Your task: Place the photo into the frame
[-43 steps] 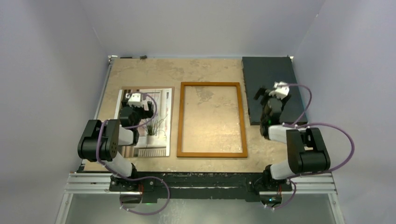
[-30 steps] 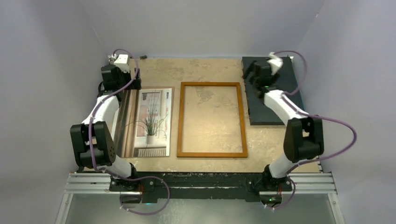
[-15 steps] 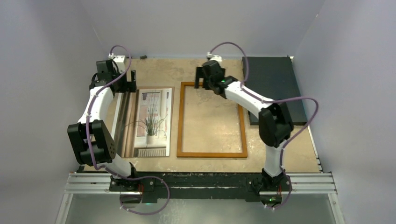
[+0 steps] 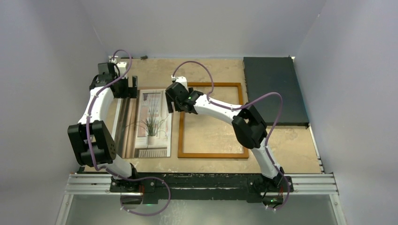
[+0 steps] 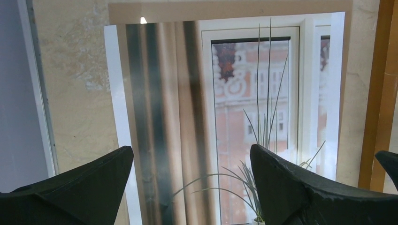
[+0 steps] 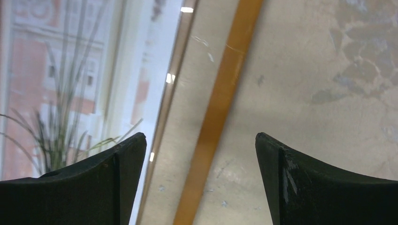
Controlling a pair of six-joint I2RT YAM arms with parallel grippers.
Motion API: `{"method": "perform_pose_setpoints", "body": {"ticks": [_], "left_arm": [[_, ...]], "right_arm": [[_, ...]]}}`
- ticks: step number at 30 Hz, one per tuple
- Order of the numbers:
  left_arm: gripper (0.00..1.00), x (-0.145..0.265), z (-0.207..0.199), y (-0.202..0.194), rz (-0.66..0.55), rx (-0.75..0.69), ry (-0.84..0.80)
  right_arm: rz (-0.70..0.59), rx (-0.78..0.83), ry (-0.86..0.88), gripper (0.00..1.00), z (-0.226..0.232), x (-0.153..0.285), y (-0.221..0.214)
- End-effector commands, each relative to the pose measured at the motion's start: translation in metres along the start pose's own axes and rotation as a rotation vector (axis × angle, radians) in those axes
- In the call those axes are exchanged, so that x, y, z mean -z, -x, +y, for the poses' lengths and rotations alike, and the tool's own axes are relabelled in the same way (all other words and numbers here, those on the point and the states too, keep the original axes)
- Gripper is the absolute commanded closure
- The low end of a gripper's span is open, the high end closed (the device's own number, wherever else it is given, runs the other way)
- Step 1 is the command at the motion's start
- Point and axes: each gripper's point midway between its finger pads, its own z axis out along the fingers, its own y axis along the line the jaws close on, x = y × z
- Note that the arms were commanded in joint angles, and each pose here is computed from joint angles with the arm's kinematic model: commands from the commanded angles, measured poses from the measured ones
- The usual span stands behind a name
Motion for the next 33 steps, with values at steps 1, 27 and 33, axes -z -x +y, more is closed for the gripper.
{"method": "perform_pose_setpoints", "body": {"ticks": [1, 27, 33], "left_arm": [[0.07, 0.010, -0.004, 0.002, -0.009, 0.028, -0.020], [0.08, 0.019, -0.011, -0.013, 0.060, 0.039, -0.051], [0.08, 0.022, -0.011, -0.011, 0.079, 0.023, -0.059]], "right_arm": [[0.018, -0.039, -0.083, 0.13, -0.014, 0.007, -0.013], [0.133, -0.057, -0.114, 0.50, 0.003, -0.023, -0.096], [0.097, -0.100, -0.070, 0.82, 0.023, -0.014, -0.069]]}}
